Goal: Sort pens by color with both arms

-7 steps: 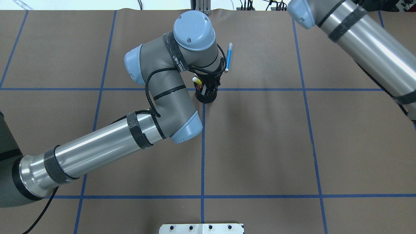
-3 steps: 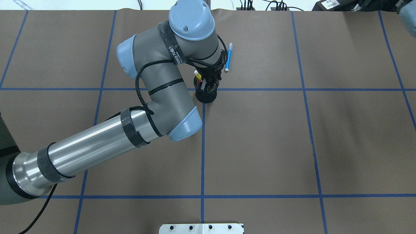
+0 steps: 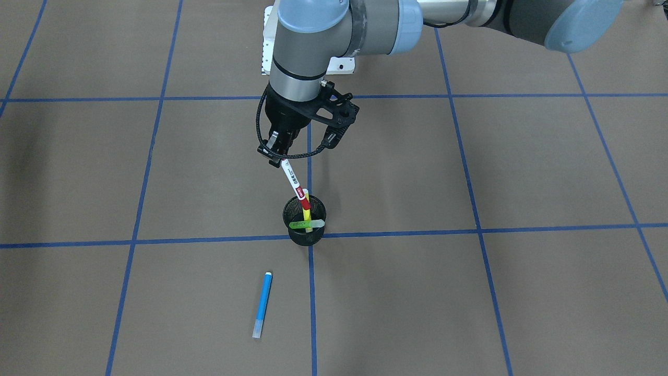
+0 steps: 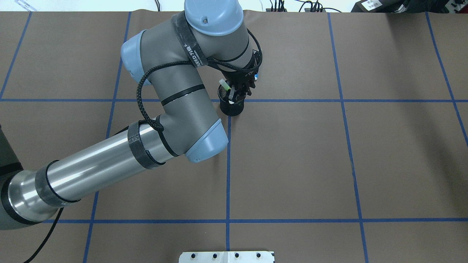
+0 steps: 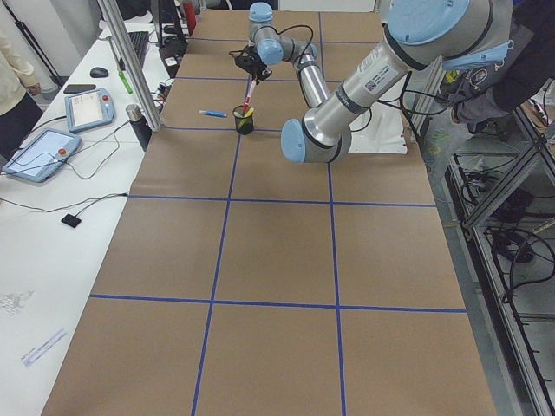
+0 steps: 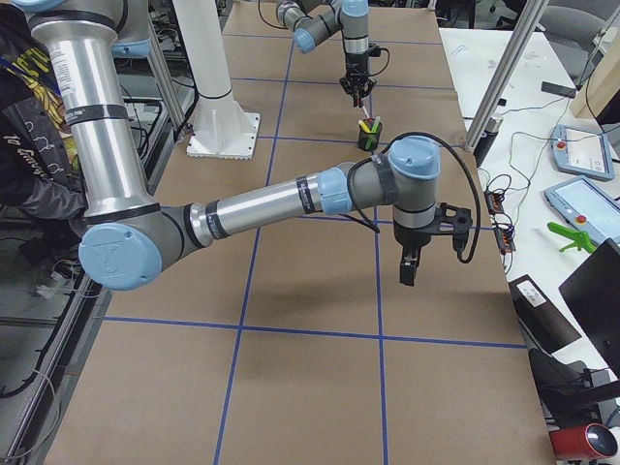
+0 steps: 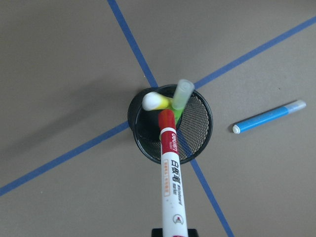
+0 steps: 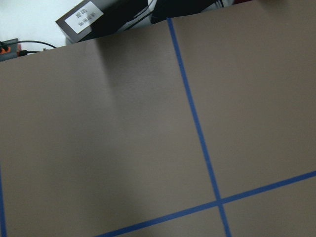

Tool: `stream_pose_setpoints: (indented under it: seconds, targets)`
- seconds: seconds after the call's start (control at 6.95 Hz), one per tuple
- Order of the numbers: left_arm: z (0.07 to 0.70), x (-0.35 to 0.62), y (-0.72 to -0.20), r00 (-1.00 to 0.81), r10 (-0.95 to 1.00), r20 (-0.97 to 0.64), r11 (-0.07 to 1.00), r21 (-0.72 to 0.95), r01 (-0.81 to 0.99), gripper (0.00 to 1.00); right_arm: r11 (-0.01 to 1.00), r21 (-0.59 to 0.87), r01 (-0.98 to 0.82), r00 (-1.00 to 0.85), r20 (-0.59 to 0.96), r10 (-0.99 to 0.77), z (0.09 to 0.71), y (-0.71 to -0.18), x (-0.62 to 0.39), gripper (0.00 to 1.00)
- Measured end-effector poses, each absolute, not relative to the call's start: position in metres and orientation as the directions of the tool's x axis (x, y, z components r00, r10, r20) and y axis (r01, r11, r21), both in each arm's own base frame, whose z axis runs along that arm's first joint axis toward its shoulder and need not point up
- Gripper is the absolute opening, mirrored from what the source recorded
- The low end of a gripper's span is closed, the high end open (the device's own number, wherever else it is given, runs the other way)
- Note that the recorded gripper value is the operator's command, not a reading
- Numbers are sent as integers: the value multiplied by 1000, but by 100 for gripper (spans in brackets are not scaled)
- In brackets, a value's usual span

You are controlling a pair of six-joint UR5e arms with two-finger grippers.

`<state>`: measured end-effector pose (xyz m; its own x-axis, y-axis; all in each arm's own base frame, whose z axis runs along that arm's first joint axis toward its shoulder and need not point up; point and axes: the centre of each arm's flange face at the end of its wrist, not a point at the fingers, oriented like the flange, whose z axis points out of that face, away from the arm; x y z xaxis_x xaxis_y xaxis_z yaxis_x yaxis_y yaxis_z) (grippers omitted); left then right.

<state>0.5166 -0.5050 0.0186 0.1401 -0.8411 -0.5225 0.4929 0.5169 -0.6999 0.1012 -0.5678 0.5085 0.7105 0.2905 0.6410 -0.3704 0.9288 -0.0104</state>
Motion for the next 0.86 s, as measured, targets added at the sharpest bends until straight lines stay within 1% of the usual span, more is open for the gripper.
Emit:
stream_pose_setpoints:
  seconds: [0.14, 0.29, 0.43, 0.58, 0.86]
  targets:
    - [11, 506, -505, 153, -802, -577, 569, -663, 486, 0, 922, -12, -387, 709, 636, 305, 513, -558, 121, 100]
    - [10, 495, -515, 176, -730, -661, 645, -579, 499, 0, 922, -14, -388, 713, 629, 310, 516, -555, 128, 100]
    - [10, 488, -526, 199, -639, -743, 712, -473, 519, 0, 926, -12, -379, 727, 616, 305, 522, -556, 129, 100]
    - [13, 488, -541, 212, -539, -815, 757, -360, 545, 0, 929, -12, -370, 737, 605, 301, 527, -554, 130, 100]
    - [29, 507, -575, 226, -369, -902, 782, -169, 600, 0, 936, -66, -346, 732, 606, 312, 525, -548, 121, 100]
